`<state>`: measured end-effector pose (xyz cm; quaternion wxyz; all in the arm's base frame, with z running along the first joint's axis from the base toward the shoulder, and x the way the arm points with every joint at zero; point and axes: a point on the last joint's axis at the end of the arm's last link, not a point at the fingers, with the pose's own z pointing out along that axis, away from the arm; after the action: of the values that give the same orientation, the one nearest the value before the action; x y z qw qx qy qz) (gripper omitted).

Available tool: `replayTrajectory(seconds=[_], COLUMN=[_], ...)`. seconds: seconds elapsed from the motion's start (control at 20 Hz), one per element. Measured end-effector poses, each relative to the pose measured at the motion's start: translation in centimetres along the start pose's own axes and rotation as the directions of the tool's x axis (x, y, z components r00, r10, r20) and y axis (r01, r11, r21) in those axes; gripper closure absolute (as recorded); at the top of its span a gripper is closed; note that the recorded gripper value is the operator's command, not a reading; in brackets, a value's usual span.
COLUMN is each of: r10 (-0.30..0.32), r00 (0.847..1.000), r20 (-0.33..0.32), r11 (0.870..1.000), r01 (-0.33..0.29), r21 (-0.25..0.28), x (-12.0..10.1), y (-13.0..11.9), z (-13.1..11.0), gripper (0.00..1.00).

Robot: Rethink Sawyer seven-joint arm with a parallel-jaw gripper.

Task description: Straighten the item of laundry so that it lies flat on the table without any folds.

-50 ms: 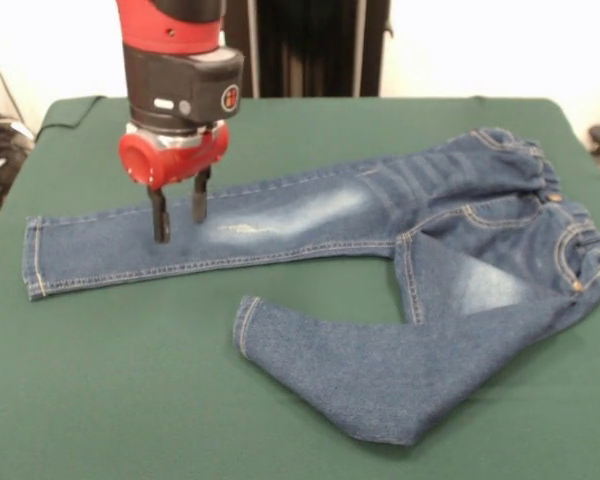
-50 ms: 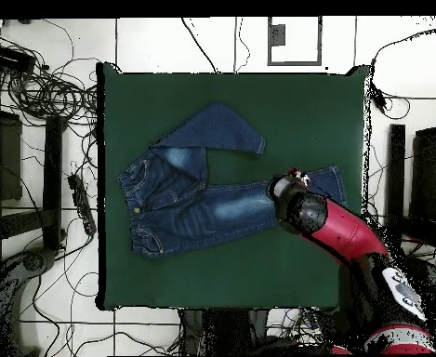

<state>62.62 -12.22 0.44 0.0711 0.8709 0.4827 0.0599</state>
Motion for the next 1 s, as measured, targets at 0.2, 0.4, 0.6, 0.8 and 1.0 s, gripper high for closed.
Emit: replayTrajectory(seconds=[0.2, 0.4, 0.6, 0.8, 1.0], r10=[-0.034, -0.059, -0.065, -0.086, -0.123], r00=[0.999, 0.997, 0.996, 0.994, 0.990], r20=[-0.041, -0.059, -0.068, -0.072, -0.069], r11=[0.999, 0.996, 0.994, 0.988, 0.982], r01=[0.033, 0.055, 0.058, 0.076, 0.112], r21=[-0.032, -0.068, -0.095, -0.136, -0.154], x=[1.3, 2.7, 3.4, 5.1, 8.0], y=[1.6, 3.3, 4.7, 6.5, 7.0], z=[0.3, 0.2, 0.4, 0.8, 1.2], gripper=[0.00, 0.00, 0.00, 0.00, 0.00])
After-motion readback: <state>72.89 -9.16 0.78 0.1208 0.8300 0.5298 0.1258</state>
